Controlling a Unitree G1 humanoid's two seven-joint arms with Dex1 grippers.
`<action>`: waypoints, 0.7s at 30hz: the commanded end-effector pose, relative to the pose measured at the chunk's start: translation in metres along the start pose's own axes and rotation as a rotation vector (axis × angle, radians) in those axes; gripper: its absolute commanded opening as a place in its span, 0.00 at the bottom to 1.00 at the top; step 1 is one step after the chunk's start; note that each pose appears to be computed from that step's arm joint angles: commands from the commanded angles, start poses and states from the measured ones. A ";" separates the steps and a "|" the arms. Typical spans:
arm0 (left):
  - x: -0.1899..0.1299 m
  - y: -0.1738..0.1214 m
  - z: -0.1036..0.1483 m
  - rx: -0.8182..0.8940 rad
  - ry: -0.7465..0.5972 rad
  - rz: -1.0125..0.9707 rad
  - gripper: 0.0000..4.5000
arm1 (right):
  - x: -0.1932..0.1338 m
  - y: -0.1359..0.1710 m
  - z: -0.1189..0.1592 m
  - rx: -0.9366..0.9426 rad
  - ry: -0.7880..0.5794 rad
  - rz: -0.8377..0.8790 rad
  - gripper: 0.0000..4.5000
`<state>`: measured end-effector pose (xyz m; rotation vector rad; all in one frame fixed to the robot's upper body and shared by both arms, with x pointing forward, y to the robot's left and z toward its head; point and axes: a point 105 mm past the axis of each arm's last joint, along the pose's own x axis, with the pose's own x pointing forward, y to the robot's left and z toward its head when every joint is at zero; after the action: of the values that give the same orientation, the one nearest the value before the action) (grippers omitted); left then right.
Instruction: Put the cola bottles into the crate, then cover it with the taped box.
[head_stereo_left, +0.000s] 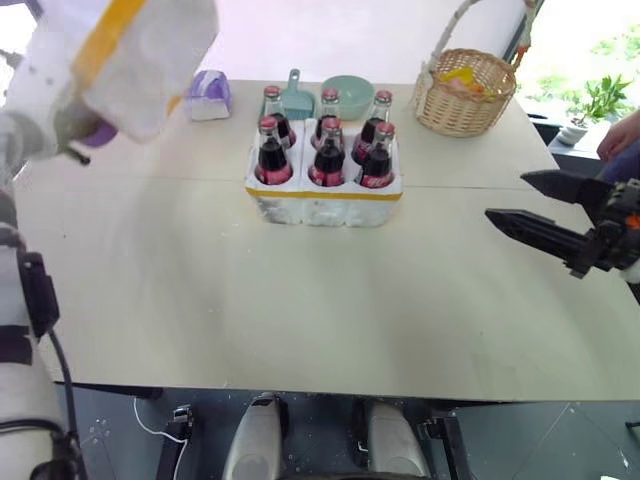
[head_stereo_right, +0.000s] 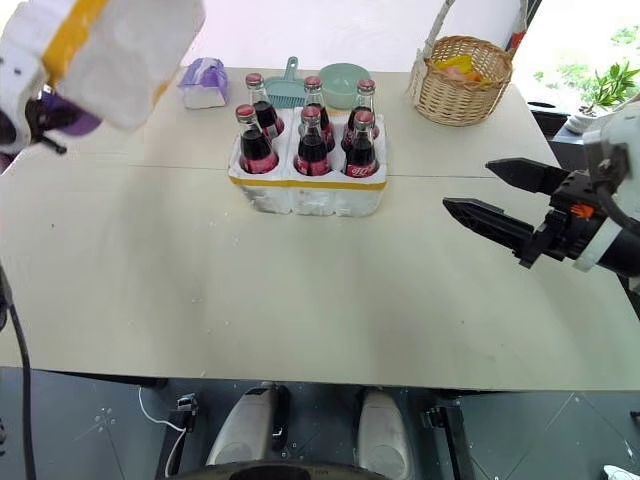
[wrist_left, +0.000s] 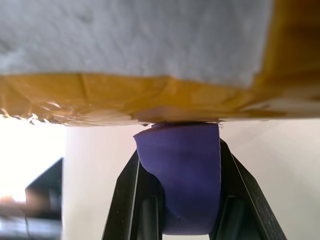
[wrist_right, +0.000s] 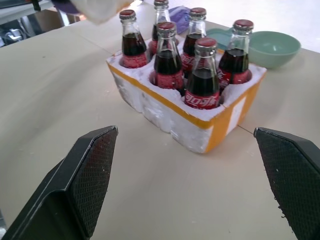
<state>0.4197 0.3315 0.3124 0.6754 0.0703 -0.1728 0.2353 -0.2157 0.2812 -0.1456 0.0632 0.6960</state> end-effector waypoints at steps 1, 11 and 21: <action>-0.003 -0.003 0.075 0.183 -0.265 0.018 0.16 | -0.006 0.000 0.009 -0.036 -0.044 -0.031 1.00; 0.007 -0.068 0.112 0.603 -0.386 0.008 0.16 | -0.008 0.000 0.000 0.005 -0.058 -0.085 1.00; 0.012 -0.104 0.103 0.959 -0.465 0.083 0.16 | -0.010 -0.002 0.000 0.030 -0.072 -0.118 1.00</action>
<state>0.4181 0.1877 0.3140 1.5238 -0.4403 -0.3234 0.2322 -0.2237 0.2720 -0.0872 0.0499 0.5857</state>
